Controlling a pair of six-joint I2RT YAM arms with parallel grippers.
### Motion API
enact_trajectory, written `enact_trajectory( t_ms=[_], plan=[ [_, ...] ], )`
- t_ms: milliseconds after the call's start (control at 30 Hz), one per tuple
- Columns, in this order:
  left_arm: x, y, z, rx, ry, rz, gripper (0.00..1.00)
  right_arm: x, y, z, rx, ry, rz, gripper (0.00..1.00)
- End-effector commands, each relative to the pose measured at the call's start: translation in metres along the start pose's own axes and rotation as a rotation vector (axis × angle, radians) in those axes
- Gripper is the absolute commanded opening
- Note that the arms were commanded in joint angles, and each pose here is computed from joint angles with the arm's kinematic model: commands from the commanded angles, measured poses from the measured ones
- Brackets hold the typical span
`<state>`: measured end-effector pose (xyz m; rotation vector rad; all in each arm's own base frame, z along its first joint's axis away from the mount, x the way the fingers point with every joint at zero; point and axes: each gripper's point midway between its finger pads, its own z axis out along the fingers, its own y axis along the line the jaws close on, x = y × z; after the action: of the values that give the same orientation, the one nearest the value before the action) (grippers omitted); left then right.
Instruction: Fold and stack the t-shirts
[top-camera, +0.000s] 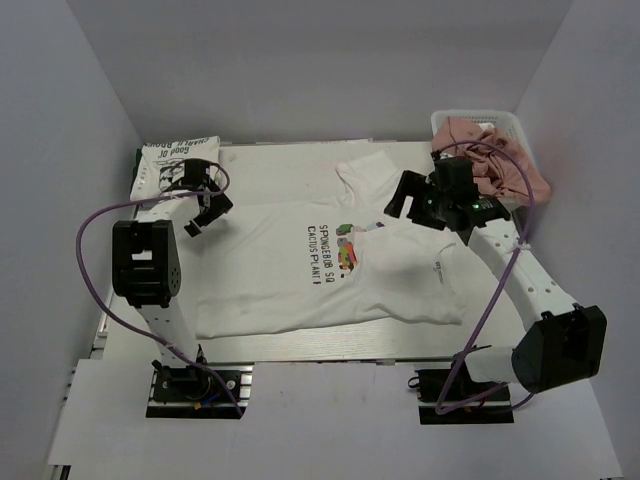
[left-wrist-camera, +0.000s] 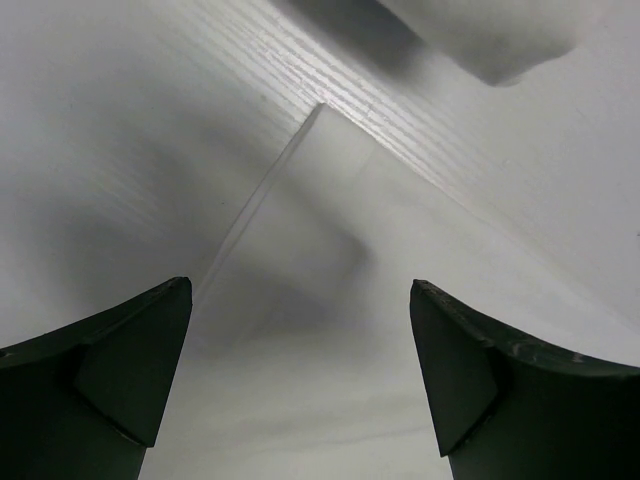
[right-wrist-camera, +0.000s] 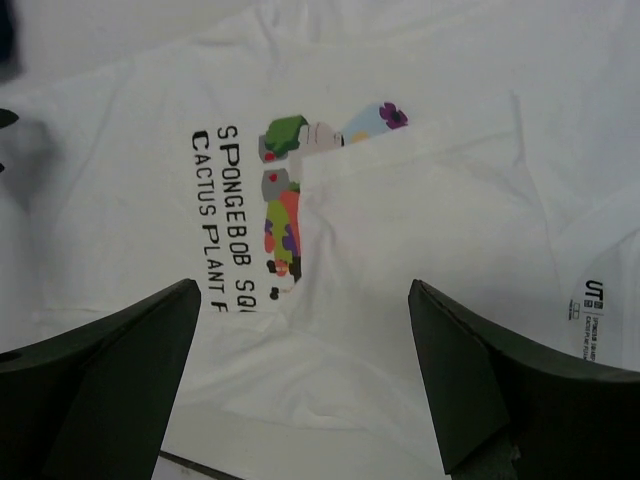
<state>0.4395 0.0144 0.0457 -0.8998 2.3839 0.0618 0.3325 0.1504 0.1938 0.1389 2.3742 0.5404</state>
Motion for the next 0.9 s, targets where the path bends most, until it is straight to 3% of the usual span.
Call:
enact_trajectory(
  t_ms=[0, 133, 167, 267, 300, 367, 400, 433, 467, 500, 867],
  plan=[
    [-0.034, -0.017, -0.03, 0.09, -0.095, 0.001, 1.0, -0.041, 0.013, -0.008, -0.005, -0.129, -0.029, 0.9],
    [-0.037, -0.028, -0.033, 0.152, -0.098, 0.087, 1.0, -0.072, 0.007, 0.014, 0.066, -0.168, -0.091, 0.9],
    [-0.037, -0.03, -0.034, 0.184, -0.098, 0.19, 1.0, -0.089, 0.016, 0.013, 0.049, -0.199, -0.107, 0.9],
    [-0.037, -0.035, -0.038, 0.233, -0.105, 0.322, 1.0, -0.122, 0.022, 0.035, 0.062, -0.212, -0.177, 0.9],
    [-0.04, -0.031, -0.037, 0.214, -0.116, 0.335, 1.0, -0.116, 0.008, 0.066, 0.109, -0.159, -0.176, 0.9],
    [-0.043, -0.033, -0.039, 0.224, -0.127, 0.384, 1.0, -0.155, 0.022, 0.064, 0.094, -0.23, -0.22, 0.9],
    [-0.04, -0.034, -0.037, 0.234, -0.114, 0.398, 1.0, -0.138, 0.008, 0.102, 0.111, -0.134, -0.232, 0.9],
    [-0.038, -0.036, -0.037, 0.246, -0.108, 0.399, 1.0, -0.172, 0.024, 0.093, 0.083, -0.207, -0.242, 0.9],
    [-0.035, -0.035, -0.033, 0.249, -0.097, 0.426, 1.0, -0.175, 0.023, 0.099, 0.084, -0.198, -0.258, 0.9],
    [-0.035, -0.035, -0.033, 0.249, -0.097, 0.427, 1.0, -0.155, 0.008, 0.14, 0.1, -0.107, -0.257, 0.9],
    [-0.04, -0.039, 0.0, 0.219, -0.081, 0.465, 0.97, -0.194, -0.011, 0.218, 0.07, -0.244, -0.355, 0.9]
  ],
)
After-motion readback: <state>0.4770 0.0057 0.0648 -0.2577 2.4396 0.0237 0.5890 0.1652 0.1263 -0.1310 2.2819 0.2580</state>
